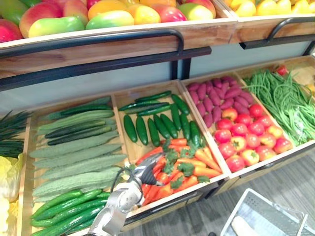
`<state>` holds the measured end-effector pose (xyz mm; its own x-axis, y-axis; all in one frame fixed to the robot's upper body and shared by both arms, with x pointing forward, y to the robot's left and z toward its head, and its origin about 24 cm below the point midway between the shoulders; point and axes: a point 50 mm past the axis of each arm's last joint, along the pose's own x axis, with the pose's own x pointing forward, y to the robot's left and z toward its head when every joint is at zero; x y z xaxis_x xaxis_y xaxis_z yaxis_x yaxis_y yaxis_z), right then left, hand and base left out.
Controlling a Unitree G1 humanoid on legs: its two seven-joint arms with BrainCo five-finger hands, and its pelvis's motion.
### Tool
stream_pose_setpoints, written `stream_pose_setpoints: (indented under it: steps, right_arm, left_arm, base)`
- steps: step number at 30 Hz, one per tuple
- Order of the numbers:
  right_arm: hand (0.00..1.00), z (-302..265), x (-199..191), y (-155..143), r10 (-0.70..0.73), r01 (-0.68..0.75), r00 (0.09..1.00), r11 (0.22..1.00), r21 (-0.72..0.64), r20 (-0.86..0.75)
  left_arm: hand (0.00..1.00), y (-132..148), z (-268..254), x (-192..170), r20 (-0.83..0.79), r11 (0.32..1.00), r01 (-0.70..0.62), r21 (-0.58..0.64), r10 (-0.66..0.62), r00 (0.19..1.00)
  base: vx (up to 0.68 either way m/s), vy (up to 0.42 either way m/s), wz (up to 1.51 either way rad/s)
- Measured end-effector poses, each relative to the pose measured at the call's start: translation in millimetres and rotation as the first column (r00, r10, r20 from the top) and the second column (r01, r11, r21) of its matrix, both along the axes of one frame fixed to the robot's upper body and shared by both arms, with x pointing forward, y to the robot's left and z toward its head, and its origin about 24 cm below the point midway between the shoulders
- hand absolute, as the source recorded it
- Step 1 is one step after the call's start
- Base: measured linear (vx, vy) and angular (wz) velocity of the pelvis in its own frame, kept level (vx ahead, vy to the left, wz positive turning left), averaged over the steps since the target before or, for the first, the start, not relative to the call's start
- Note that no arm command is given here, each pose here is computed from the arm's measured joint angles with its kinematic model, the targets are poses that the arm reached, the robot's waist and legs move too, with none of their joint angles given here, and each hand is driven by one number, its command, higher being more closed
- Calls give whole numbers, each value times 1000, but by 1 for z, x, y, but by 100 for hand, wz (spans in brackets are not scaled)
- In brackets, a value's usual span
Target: Pick vegetable in the basket
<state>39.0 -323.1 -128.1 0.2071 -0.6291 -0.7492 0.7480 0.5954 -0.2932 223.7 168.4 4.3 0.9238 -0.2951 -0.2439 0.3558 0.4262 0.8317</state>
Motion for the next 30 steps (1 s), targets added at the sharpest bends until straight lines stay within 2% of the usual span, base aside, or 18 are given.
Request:
stream_pose_setpoints:
  steps: [5,12,30]
  right_arm:
    - [100,0,1,1,14,-14,1000,1000,1,-3]
    - [100,-1,0,1,16,-16,1000,1000,2,-7]
    - [100,-1,7,3,71,-71,997,998,2,-20]
  left_arm:
    - [0,22,-18,-2,-59,992,-80,94,86,995]
    - [0,48,-21,-7,-58,973,-202,116,209,976]
    - [0,52,-45,-11,-133,965,-223,139,242,961]
  base:
    - [0,0,0]
    - [2,-1,6]
    - [1,0,1]
